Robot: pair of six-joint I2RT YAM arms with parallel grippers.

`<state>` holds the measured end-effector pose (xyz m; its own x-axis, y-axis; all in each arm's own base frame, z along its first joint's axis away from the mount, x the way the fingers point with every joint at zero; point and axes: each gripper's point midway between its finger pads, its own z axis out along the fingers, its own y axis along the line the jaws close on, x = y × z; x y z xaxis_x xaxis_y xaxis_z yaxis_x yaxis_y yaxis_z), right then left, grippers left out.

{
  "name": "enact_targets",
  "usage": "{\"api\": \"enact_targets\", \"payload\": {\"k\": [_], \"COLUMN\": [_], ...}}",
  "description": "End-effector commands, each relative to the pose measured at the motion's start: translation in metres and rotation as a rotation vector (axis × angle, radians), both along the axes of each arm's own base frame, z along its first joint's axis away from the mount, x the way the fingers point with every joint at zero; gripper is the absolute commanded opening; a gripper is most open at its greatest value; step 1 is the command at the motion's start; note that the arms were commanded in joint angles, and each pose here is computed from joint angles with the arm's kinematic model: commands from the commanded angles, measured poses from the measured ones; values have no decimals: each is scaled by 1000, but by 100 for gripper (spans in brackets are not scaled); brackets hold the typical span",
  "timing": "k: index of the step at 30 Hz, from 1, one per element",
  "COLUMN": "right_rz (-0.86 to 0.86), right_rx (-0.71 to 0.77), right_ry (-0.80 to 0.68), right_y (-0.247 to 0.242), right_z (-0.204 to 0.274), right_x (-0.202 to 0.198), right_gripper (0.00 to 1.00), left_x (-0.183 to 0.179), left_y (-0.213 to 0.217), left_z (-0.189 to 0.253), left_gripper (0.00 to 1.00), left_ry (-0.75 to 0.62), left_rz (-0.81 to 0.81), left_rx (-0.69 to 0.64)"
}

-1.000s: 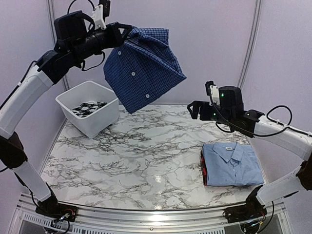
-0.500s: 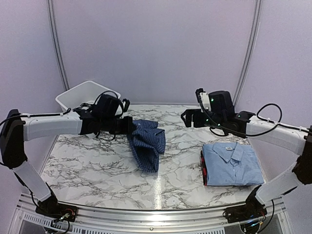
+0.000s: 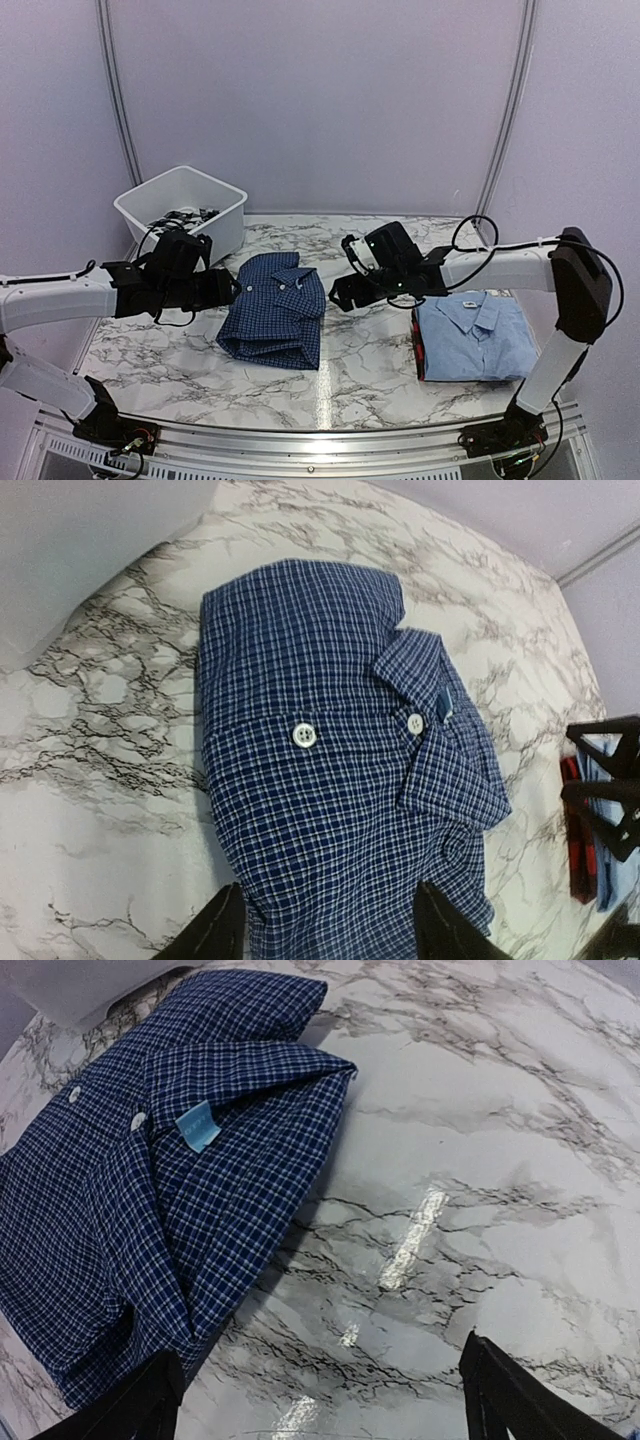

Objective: Fold and stack the long sleeve shirts
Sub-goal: Place the square-folded shirt at the center of the board, then pick up the square-folded shirt from the center of the board.

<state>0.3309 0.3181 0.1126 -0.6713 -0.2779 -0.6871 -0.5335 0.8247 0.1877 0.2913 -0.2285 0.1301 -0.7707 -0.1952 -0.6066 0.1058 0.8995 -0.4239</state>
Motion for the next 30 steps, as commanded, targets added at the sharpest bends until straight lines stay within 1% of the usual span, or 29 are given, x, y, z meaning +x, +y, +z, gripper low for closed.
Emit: {"api": "enact_targets", "payload": {"k": [1, 3, 5, 8, 11, 15, 18, 19, 22, 24, 25, 30], "right_rz": [88, 100, 107, 109, 120, 133, 132, 139, 162, 189, 206, 306], "right_rx": [117, 149, 175, 204, 229, 285, 302, 310, 337, 363, 381, 471], "right_ry": [1, 27, 57, 92, 135, 155, 161, 165, 167, 169, 170, 163], "right_y": [41, 51, 58, 66, 75, 90, 93, 95, 100, 105, 108, 122], "right_z": [17, 15, 9, -1, -13, -11, -9, -6, 6, 18, 25, 67], "right_x": [2, 2, 2, 2, 1, 6, 7, 6, 5, 3, 1, -10], "right_gripper": [90, 87, 85, 82, 78, 68, 54, 44, 19, 4, 0, 0], "left_x": [1, 2, 2, -1, -3, -4, -6, -8, -12, -14, -14, -10], "left_y": [16, 10, -5, -27, -40, -53, -63, -67, -78, -83, -85, -93], "left_z": [22, 29, 32, 29, 20, 14, 12, 12, 6, 0, -2, 1], "left_gripper": [63, 65, 69, 70, 71, 72, 73, 73, 76, 77, 77, 84], "left_ry": [-69, -82, -79, -64, -51, -45, -55, -61, -76, -80, -85, -135], "left_rz": [32, -5, -87, -188, -237, -256, -285, -301, -338, -353, -356, -351], "left_rx": [43, 36, 32, 38, 69, 80, 95, 100, 132, 147, 152, 157]}}
